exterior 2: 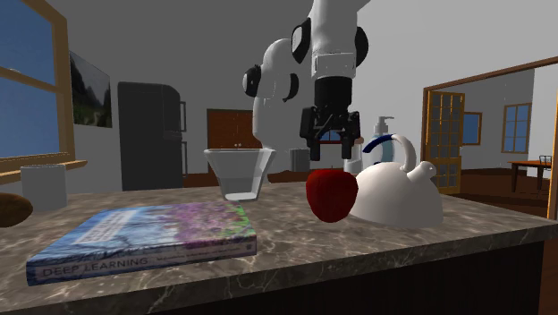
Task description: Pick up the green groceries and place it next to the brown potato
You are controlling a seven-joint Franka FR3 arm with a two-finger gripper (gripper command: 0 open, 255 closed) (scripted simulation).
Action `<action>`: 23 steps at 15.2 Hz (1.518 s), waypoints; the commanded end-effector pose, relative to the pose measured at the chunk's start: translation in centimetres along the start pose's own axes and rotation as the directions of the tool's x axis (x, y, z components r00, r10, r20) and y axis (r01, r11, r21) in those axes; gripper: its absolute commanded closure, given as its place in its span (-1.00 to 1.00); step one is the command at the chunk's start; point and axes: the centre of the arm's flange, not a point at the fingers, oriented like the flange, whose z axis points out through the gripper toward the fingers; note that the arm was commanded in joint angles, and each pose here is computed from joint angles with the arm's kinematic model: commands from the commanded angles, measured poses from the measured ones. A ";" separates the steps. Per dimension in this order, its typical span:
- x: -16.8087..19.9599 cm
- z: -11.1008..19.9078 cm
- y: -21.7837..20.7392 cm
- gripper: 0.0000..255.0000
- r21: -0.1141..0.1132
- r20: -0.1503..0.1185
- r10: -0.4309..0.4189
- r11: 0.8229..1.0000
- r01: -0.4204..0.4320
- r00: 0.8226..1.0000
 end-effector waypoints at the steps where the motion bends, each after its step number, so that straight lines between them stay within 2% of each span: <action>1: 0.0 0.5 0.0 -1.00 0.000 0.000 0.000 1.000 0.000 1.000; 8: 0.0 0.5 0.0 -1.00 0.000 0.000 0.000 1.000 0.000 1.000; 9: 0.0 0.5 0.0 1.00 0.000 0.000 0.000 1.000 0.000 1.000; 18: 0.0 0.5 0.0 1.00 0.000 0.000 0.000 1.000 0.000 1.000; 23: 0.0 -2.1 0.0 1.00 0.000 0.000 0.000 1.000 0.000 1.000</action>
